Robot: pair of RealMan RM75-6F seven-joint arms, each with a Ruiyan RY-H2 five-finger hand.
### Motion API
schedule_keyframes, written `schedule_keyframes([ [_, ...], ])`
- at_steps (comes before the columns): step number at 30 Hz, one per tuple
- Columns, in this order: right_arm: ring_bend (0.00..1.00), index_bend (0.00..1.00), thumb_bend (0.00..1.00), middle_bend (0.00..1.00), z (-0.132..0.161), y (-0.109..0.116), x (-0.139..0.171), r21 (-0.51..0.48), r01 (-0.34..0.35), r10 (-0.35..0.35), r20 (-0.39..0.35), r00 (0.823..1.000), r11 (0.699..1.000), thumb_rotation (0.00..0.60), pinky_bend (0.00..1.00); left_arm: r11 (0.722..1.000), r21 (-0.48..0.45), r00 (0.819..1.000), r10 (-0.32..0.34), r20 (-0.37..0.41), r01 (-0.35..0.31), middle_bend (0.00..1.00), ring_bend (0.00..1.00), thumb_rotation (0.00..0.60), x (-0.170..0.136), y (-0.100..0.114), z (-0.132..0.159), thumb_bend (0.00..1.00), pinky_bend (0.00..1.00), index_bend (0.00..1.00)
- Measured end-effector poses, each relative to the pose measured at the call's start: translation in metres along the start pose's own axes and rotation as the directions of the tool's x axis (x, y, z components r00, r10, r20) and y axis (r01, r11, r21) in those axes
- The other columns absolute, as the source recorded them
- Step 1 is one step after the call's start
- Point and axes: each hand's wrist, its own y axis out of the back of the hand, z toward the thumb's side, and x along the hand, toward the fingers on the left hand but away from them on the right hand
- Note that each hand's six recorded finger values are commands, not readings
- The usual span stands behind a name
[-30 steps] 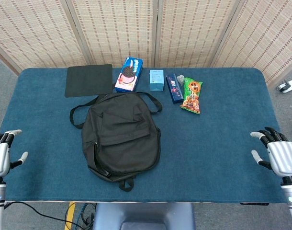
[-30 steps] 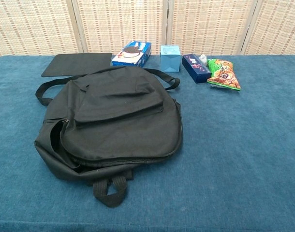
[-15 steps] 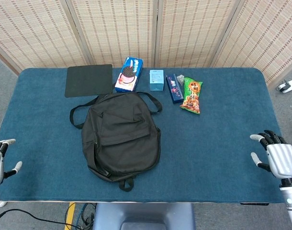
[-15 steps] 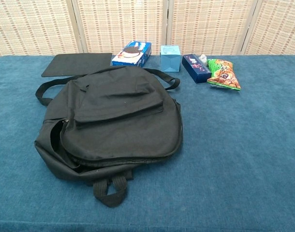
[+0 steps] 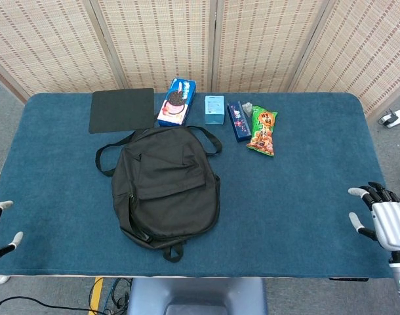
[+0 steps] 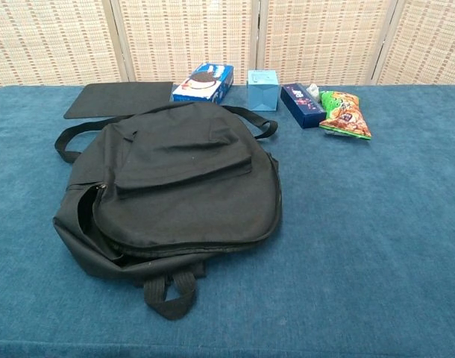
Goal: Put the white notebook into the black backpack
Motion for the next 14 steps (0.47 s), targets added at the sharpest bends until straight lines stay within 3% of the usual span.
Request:
schedule_keyframes([
  [14,0.16,0.3,0.35,0.31,0.0,0.011,0.005,0.007,0.051,-0.051,-0.006,0.999,0.999,0.6,0.27,0.999,-0.034,1.0,-0.008,0.024,0.009,0.25,0.24,0.6,-0.005,-0.003,0.006,0.25,0.13,0.29],
])
